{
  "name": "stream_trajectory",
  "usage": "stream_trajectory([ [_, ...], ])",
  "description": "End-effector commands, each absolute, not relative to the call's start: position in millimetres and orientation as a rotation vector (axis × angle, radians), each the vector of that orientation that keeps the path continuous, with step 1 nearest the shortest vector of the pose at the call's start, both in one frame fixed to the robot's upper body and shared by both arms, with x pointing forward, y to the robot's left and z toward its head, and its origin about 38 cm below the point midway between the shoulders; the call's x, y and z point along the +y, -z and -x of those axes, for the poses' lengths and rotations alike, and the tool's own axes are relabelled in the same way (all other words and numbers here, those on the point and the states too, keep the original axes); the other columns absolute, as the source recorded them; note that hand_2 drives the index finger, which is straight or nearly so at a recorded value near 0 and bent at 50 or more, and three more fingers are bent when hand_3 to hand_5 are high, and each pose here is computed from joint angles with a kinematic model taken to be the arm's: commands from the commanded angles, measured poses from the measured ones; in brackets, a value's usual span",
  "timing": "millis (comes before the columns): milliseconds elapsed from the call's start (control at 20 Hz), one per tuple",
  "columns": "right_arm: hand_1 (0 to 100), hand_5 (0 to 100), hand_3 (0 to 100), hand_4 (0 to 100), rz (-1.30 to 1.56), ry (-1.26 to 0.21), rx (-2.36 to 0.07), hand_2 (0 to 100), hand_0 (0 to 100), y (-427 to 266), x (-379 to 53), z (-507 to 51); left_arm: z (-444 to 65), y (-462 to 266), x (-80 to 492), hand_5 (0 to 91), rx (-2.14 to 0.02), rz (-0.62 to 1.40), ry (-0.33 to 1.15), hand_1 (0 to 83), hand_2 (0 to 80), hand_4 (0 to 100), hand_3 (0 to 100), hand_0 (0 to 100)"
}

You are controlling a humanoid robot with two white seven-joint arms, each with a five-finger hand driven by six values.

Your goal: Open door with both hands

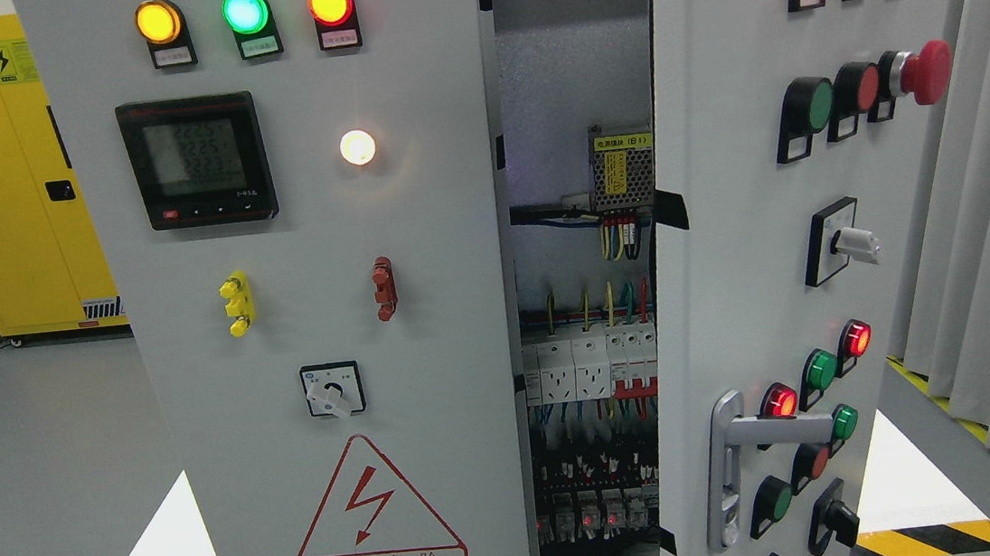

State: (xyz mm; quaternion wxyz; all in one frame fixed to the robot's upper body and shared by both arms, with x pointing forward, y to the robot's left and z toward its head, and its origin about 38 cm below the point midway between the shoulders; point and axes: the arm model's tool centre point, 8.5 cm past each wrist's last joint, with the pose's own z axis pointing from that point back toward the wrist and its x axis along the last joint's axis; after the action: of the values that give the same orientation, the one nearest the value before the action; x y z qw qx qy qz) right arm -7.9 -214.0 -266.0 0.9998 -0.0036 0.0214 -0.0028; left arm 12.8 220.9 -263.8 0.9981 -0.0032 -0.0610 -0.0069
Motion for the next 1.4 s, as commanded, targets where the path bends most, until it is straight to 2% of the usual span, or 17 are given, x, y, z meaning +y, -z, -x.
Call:
stream_trajectory([
  [0,8,0,0,0,0.018,0.007,0.048,0,21,265.9,-221.0,10.7,-31.7,263.5,220.0,0.0,-0.159,0.01,0.01,0.0,0.0,0,0,0],
  [501,8,0,0,0,0.026,0.009,0.086,0,21,264.9,-226.0,36.0,-43.2,262.8,227.8,0.0,-0.197,-0.001,0.008,0.0,0.0,0,0,0],
  [801,8,0,0,0,0.026,0.008,0.088,0,21,264.9,-226.0,36.5,-165.5,219.2,267.2,0.0,-0.642,-0.027,0.048,0.0,0.0,0,0,0],
  [1051,8,0,0,0,0.027,0.009,0.088,0,21,264.9,-227.0,37.0,-220.3,151.7,269.4,0.0,-0.944,0.01,0.126,0.0,0.0,0,0,0],
  [1352,8,0,0,0,0.026,0.009,0.088,0,21,264.9,-226.0,37.0,-237.3,105.6,276.0,0.0,-1.041,0.393,0.283,0.0,0.0,0,0,0],
])
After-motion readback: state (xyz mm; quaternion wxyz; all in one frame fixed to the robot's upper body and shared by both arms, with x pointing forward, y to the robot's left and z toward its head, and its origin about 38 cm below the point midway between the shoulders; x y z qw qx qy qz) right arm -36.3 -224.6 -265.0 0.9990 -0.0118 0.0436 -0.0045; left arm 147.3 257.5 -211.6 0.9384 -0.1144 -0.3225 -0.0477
